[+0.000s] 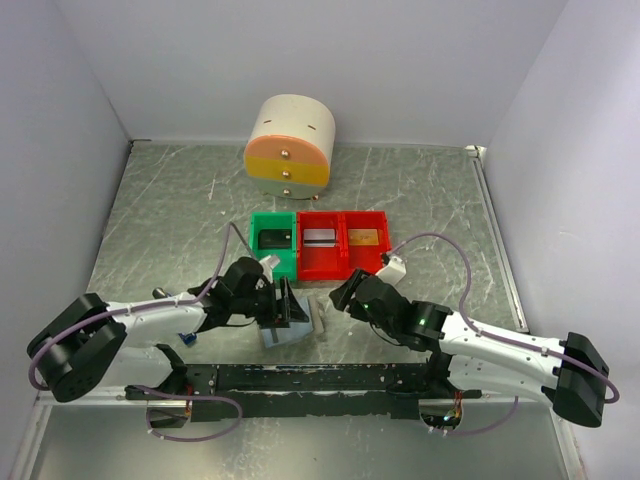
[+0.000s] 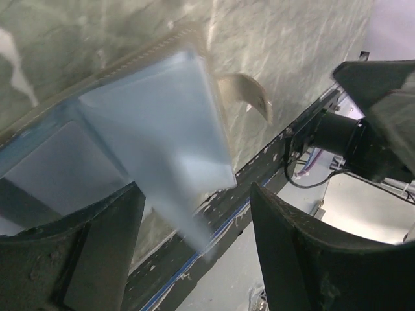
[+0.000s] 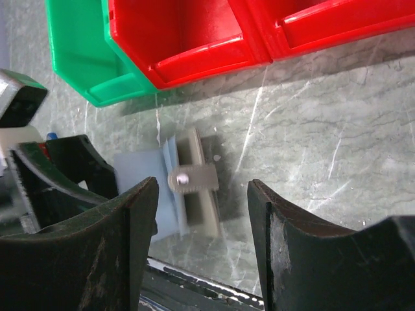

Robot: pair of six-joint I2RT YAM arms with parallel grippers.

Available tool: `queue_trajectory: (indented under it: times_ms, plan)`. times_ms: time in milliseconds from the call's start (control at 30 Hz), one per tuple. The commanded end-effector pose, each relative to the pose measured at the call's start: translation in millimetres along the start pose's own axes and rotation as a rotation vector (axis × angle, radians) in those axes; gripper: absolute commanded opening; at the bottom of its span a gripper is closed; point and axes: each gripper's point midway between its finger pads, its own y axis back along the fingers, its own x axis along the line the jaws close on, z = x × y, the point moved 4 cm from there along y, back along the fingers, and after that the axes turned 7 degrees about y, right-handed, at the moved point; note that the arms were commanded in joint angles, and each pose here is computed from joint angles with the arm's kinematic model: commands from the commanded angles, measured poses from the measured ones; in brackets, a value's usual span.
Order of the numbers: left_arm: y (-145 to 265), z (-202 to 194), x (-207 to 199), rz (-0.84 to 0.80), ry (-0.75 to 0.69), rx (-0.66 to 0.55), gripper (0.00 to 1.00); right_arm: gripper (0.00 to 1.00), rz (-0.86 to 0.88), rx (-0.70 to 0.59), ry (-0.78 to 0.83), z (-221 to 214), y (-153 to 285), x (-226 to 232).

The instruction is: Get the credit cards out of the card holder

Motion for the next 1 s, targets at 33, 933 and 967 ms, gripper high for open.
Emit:
queue_trajectory:
  times_ms: [33, 933, 967]
  plan:
    - [-2.9, 16.0, -31.5, -0.030, -0.066, -0.089, 0.78, 0.58, -0.044, -0.004, -0.011, -2.9, -1.5, -11.9]
    - [26.9, 30.5, -29.9, 0.215, -0.177, -0.278, 0.72, 0.58, 0.157, -0.006, 0.078, 7.2, 4.5, 26.5]
    - [31.7, 32.1, -25.2, 0.246, -0.179, -0.297, 0.73, 0.58, 0.181, -0.012, 0.086, 9.1, 5.2, 31.6]
